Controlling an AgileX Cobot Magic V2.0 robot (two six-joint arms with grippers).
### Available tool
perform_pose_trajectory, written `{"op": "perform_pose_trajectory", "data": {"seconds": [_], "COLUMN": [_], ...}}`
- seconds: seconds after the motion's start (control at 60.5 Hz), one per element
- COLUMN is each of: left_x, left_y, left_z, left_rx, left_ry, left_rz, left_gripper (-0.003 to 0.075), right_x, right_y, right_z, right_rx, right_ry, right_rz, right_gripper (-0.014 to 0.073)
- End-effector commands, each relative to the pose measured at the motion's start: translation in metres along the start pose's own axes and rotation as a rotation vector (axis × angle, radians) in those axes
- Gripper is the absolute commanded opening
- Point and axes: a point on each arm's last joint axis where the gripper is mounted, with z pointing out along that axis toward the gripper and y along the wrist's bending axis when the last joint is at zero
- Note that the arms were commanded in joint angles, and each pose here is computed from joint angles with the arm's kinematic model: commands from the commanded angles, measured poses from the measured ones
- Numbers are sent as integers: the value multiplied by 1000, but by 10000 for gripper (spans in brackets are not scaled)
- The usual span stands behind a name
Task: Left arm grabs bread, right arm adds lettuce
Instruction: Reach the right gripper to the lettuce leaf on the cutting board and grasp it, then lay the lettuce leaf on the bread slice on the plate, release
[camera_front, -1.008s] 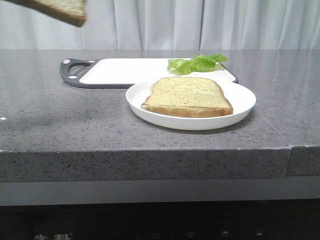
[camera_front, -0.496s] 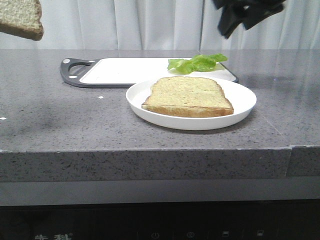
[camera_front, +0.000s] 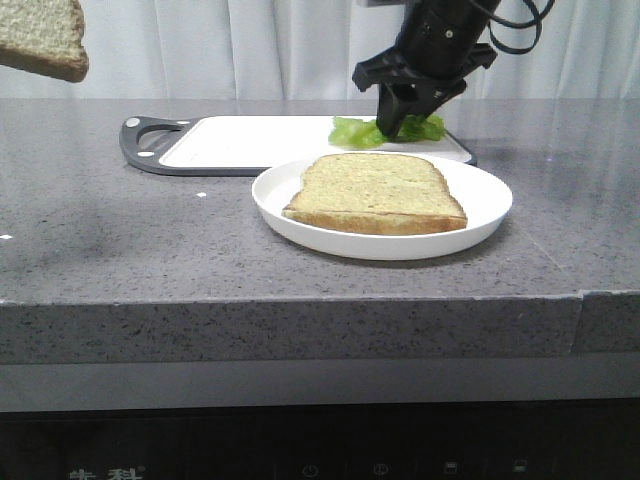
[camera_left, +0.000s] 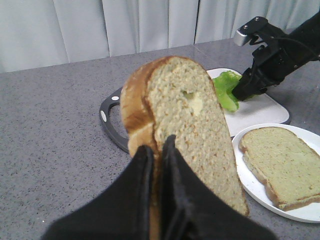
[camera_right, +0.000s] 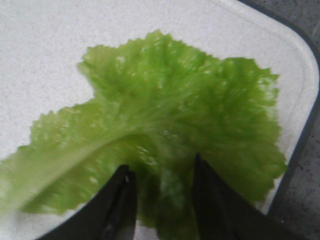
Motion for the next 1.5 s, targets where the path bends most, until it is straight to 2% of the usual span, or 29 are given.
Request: {"op": "perform_pose_trajectory", "data": {"seconds": [0.0,0.066,0.215,0.479,0.694,0.826,1.041,1.272,1.388,1.487], "left_x": [-17,-17,-17,-17,-17,-17,-17,-17,-17,-16], "left_y": [-2,-2,-2,-3,-3,-3,-3,-3,-3,-2], "left_z": [-5,-5,-5,-5,-5,-5,-5,-5,-5,-5], "left_rx": [32,32,32,33,34,34,34,34,34,32], "left_ry": [-109,-109,-109,-109,-108,-108,-108,-108,-108,-104], "left_rz": [-4,-5,-9,-17,-18,-18,-18,-18,-18,-18], "left_gripper": [-21,-21,-21,-21,-21,-21,-21,-21,-21,-21], "right_x": [-24,-24,-28,-36,-10,23,80,101,101,100], "right_y": [-3,-2,-1,4,30,56,89,98,98,98], "right_z": [-38,-40,-56,-115,-160,-180,-171,-151,-150,-150], "right_rx": [27,25,13,17,-4,-42,-110,-125,-124,-124], "right_ry": [-124,-120,-133,-214,-254,-265,-189,-145,-143,-148], "right_rz": [-15,-16,-7,-8,-49,-76,-117,-130,-130,-129], "right_gripper": [155,127,127,127,127,127,127,134,222,335]}}
